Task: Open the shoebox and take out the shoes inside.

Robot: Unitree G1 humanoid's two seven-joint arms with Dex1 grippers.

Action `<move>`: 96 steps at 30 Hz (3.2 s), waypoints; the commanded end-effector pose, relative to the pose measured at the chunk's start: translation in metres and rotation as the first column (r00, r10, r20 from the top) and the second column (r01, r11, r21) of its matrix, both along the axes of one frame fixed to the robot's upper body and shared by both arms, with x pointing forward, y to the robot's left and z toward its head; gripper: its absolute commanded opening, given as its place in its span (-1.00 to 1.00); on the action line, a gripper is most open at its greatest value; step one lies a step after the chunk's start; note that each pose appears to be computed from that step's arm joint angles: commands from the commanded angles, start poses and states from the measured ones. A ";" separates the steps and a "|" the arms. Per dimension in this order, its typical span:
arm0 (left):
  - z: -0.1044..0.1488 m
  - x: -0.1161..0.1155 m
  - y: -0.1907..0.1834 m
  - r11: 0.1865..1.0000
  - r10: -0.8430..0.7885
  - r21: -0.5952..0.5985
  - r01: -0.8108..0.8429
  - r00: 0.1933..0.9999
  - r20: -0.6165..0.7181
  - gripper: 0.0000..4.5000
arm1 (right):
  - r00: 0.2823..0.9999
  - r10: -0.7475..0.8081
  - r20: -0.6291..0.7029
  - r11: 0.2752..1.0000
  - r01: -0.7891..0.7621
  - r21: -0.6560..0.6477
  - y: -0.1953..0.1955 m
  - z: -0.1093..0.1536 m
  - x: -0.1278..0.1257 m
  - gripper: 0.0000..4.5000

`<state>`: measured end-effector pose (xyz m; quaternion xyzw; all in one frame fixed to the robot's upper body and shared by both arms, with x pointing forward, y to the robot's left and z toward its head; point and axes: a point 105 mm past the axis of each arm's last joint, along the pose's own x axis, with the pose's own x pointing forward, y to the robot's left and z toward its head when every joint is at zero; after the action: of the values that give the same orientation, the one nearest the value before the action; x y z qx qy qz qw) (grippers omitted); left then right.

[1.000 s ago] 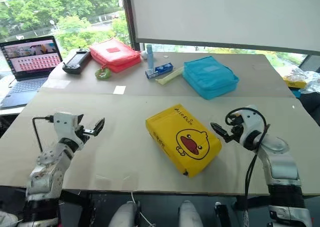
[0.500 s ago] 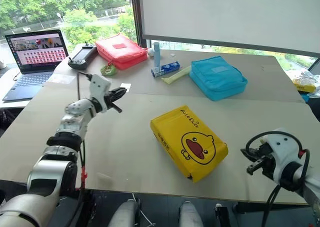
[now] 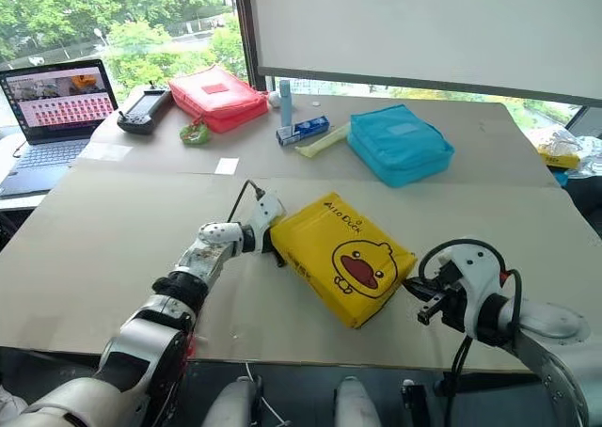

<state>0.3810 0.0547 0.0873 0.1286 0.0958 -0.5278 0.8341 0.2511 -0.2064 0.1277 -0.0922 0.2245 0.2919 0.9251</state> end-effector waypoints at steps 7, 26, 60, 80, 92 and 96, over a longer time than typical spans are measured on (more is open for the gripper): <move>-0.016 -0.090 0.044 0.986 -0.113 0.095 0.140 0.961 -0.252 -0.98 | 0.961 0.251 0.118 0.967 -0.243 -0.083 0.034 0.006 0.061 -1.00; 0.021 -0.093 0.162 0.879 0.438 0.220 -0.422 0.899 -0.024 -0.98 | 0.807 0.581 0.107 0.813 -0.582 -0.020 0.139 -0.013 0.069 -1.00; 0.165 -0.163 0.182 0.948 0.132 0.288 -0.139 0.990 0.047 1.00 | 0.652 0.739 0.166 0.600 -0.750 0.277 0.107 0.038 0.027 -1.00; 0.146 -0.199 0.194 0.924 0.288 0.265 -0.275 0.958 -0.009 1.00 | 0.777 0.624 0.082 0.781 -0.619 -0.085 0.084 0.018 0.106 -1.00; 0.132 -0.191 0.199 0.898 0.309 0.335 -0.285 0.951 -0.022 1.00 | 0.598 0.801 -0.030 0.599 -0.800 0.039 0.102 -0.013 0.065 -1.00; 0.134 -0.188 0.193 0.904 0.289 0.334 -0.267 0.957 -0.016 1.00 | 0.620 0.784 0.020 0.615 -0.781 0.111 0.117 -0.013 0.066 -1.00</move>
<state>0.1915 0.2506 0.2164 0.2219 0.2365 -0.3825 0.8652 0.3148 -0.0911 0.1009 -0.1395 0.1866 0.6808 0.6944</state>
